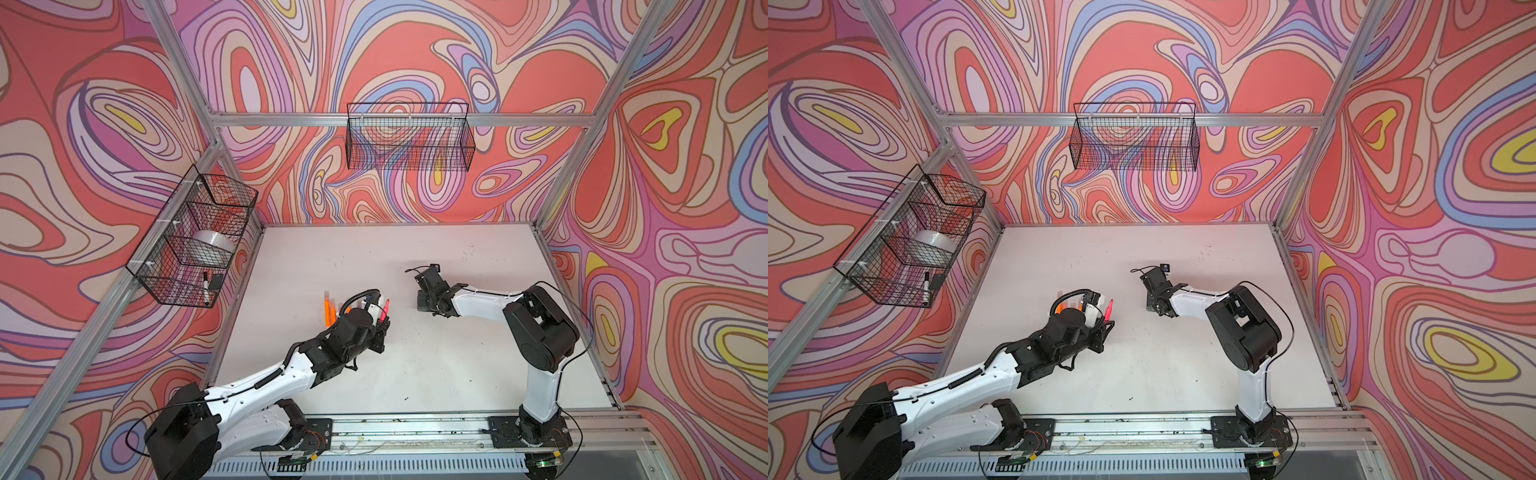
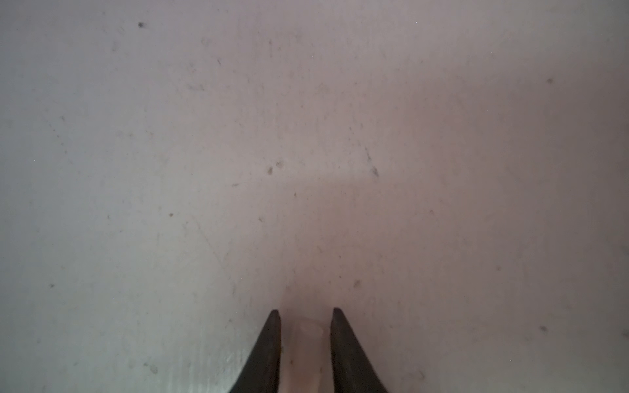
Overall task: Insert the pens into the pen caps
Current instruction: 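Lower the right gripper over the translucent pink cap and grasp it, then carry the pink cap above the pink highlighter tip with the right gripper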
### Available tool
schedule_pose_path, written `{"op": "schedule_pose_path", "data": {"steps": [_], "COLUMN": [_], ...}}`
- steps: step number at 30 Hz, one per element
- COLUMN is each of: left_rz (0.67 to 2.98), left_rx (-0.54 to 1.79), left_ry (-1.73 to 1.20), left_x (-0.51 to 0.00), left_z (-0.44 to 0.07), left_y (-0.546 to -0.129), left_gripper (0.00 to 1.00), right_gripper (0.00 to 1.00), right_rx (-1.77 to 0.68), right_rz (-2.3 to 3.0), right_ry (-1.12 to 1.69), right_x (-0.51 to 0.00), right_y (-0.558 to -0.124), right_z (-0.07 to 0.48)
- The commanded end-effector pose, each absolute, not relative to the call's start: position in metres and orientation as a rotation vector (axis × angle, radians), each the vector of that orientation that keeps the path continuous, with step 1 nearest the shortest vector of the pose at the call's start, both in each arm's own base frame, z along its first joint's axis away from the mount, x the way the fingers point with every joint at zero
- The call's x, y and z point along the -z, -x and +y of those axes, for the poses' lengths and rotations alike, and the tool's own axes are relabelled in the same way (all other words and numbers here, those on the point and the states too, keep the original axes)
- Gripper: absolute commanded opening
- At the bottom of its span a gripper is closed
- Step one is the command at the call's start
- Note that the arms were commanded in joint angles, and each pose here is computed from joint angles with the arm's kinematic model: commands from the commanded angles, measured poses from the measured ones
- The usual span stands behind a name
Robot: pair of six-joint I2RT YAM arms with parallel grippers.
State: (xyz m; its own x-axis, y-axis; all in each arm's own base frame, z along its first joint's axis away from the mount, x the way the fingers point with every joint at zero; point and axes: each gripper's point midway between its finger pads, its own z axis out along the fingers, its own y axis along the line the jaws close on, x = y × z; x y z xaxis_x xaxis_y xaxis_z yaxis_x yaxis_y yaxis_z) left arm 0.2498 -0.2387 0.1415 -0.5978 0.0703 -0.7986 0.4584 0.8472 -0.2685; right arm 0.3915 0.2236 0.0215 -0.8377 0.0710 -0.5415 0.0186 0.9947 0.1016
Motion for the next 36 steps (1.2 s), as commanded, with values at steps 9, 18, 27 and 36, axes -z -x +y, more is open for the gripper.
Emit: {"op": "schedule_pose_path", "data": {"steps": [9, 18, 27, 36], "left_rz": [2.157, 2.157, 2.143, 2.006], "left_rx": [0.595, 0.599, 0.637, 0.904], "left_ry": [-0.37, -0.37, -0.386, -0.517], "left_x": [-0.149, -0.149, -0.152, -0.177], "left_z": [-0.245, -0.245, -0.249, -0.279], "left_y": [-0.253, -0.253, -0.251, -0.229], "left_gripper": [0.0, 0.0, 0.0, 0.0], "right_gripper": [0.22, 0.13, 0.04, 0.0], "right_rx": [-0.055, -0.06, -0.264, -0.758], "right_rz": [2.625, 2.611, 2.441, 2.005], "right_ry": [-0.046, -0.058, -0.122, -0.066], "right_x": [-0.007, -0.011, -0.069, -0.192], "right_y": [-0.376, -0.373, -0.366, -0.328], "right_z": [0.221, 0.221, 0.221, 0.226]}}
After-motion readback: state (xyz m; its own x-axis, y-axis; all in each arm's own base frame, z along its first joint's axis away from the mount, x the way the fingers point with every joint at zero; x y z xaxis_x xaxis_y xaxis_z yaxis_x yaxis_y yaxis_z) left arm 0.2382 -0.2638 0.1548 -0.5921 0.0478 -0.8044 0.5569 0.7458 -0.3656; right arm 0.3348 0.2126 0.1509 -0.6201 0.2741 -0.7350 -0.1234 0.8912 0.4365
